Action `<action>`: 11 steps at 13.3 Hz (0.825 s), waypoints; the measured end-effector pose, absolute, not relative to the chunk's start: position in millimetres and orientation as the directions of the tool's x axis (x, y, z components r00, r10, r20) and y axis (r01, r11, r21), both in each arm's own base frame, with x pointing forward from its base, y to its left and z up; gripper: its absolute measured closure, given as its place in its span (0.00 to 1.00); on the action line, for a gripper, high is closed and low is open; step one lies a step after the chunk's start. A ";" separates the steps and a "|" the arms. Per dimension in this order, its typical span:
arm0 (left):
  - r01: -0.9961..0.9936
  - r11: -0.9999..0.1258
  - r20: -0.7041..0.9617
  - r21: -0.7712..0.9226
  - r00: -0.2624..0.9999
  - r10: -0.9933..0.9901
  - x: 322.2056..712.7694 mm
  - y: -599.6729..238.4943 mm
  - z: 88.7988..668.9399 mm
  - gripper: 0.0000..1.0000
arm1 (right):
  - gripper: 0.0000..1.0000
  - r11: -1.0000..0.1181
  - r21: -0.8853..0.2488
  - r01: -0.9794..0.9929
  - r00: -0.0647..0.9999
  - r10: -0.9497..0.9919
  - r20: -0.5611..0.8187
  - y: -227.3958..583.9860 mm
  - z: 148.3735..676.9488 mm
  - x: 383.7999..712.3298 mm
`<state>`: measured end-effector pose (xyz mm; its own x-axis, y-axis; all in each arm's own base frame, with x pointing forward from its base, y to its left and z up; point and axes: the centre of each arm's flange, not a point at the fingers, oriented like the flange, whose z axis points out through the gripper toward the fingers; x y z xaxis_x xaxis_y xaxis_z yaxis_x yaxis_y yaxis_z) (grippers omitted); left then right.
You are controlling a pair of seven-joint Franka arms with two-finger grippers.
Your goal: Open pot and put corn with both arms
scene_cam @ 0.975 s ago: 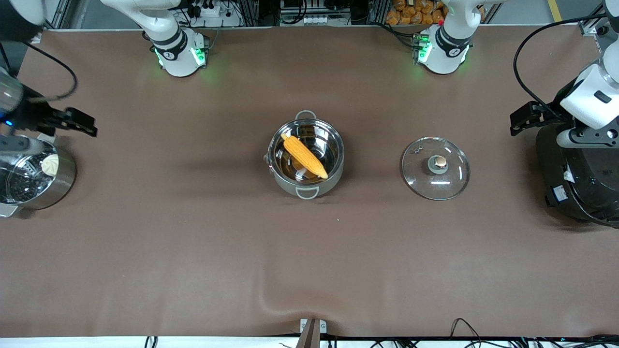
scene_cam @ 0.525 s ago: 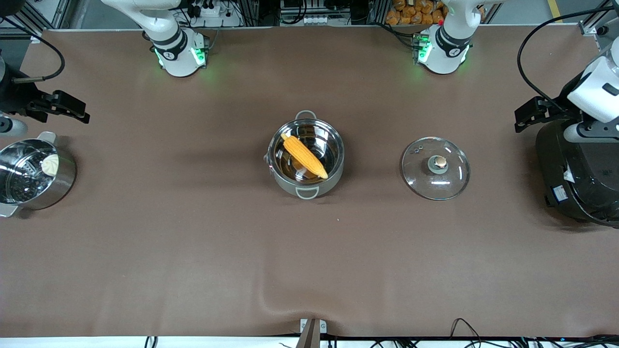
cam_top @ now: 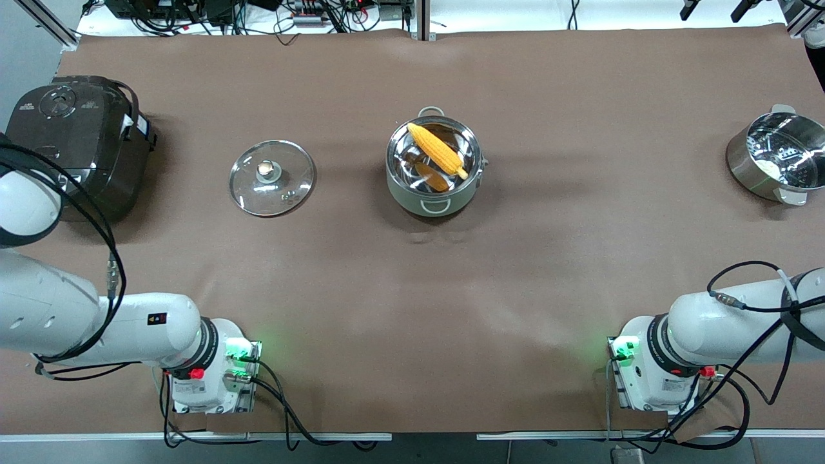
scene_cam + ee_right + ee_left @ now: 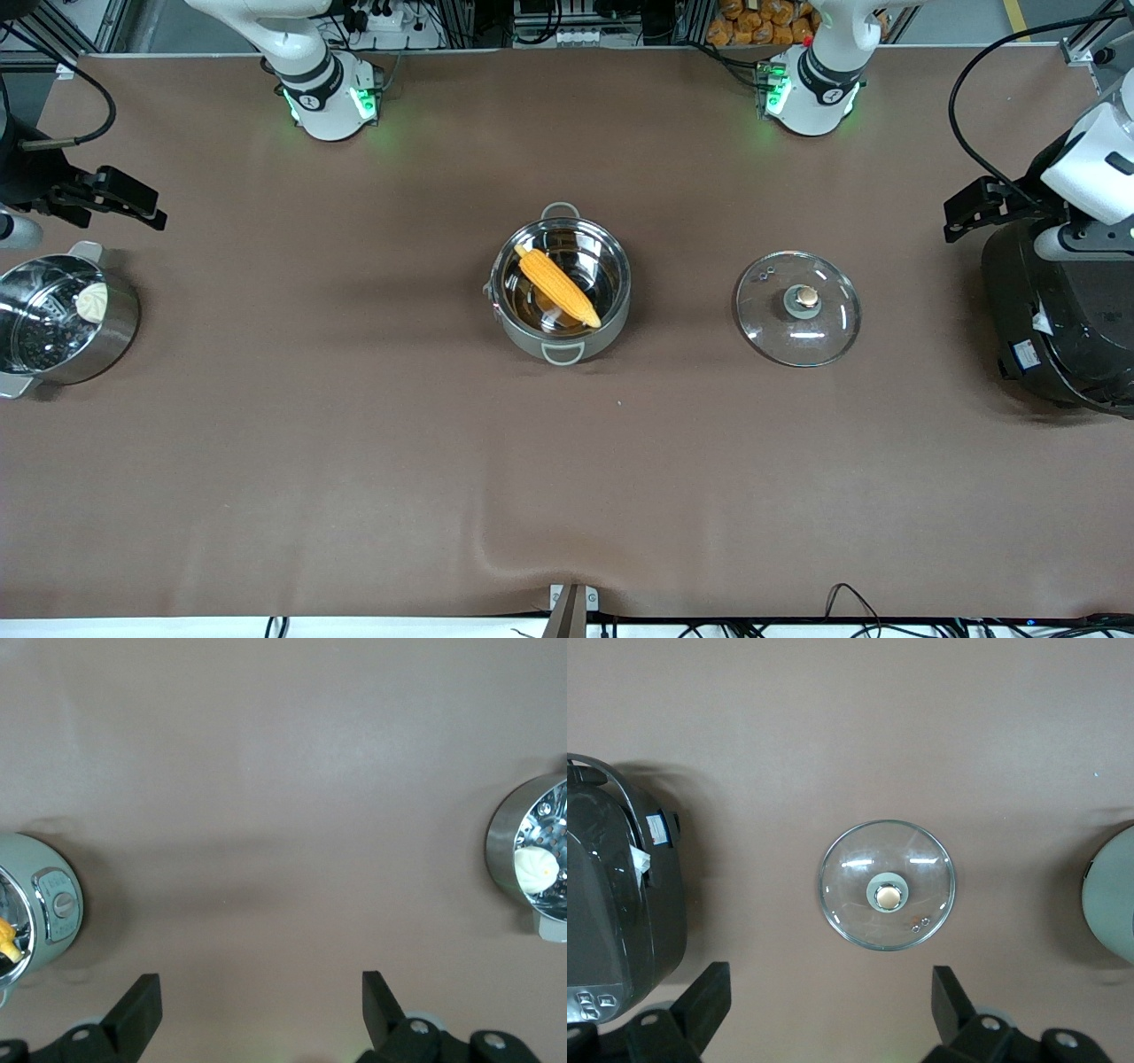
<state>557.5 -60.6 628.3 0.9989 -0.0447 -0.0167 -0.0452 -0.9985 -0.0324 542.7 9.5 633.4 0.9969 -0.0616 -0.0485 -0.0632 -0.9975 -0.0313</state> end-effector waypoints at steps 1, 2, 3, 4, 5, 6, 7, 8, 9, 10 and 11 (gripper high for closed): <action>-0.045 -0.998 -0.017 -0.032 0.999 -0.045 557.5 -60.5 628.3 0.00 | 0.00 -0.997 -0.032 -0.063 0.997 -0.062 -0.042 9.6 633.6 543.5; -0.044 -0.999 -0.017 -0.032 0.999 -0.043 557.5 -59.9 628.3 0.00 | 0.00 -0.997 -0.032 -0.063 0.997 -0.062 -0.038 9.6 633.7 544.0; -0.042 -0.999 -0.017 -0.032 0.999 -0.041 557.7 -58.8 628.3 0.00 | 0.00 -0.997 -0.033 -0.063 0.997 -0.062 -0.035 9.7 633.8 544.4; -0.035 -0.999 -0.016 -0.033 0.999 -0.035 557.8 -57.7 628.3 0.00 | 0.00 -0.997 -0.033 -0.063 0.998 -0.062 -0.034 9.8 633.8 544.5; -0.016 -0.999 -0.016 -0.031 1.000 -0.016 557.8 -57.4 628.3 0.00 | 0.00 -0.997 -0.033 -0.063 0.998 -0.061 -0.034 10.0 633.8 544.5; 0.018 -1.000 -0.016 -0.025 1.000 0.018 557.6 -58.6 628.4 0.00 | 0.00 -0.998 -0.033 -0.062 0.998 -0.061 -0.034 10.1 633.8 544.5; 0.048 -0.999 -0.016 -0.019 0.999 0.048 557.4 -60.9 628.4 0.00 | 0.00 -0.998 -0.033 -0.062 0.998 -0.061 -0.034 10.2 633.8 544.5; 0.062 -0.998 -0.016 -0.017 0.998 0.062 557.2 -62.4 628.4 0.00 | 0.00 -0.998 -0.033 -0.062 0.998 -0.061 -0.034 10.2 633.8 544.5; 0.065 -0.998 -0.016 -0.016 0.998 0.065 557.1 -62.7 628.4 0.00 | 0.00 -0.998 -0.033 -0.062 0.998 -0.061 -0.034 10.3 633.6 544.5; 0.066 -0.998 -0.016 -0.017 0.998 0.066 557.2 -62.6 628.4 0.00 | 0.00 -0.998 -0.033 -0.062 0.998 -0.061 -0.035 10.3 633.3 544.5; 0.066 -0.998 -0.016 -0.017 0.998 0.067 557.2 -62.5 628.4 0.00 | 0.00 -0.998 -0.033 -0.062 0.998 -0.061 -0.035 10.3 633.2 544.5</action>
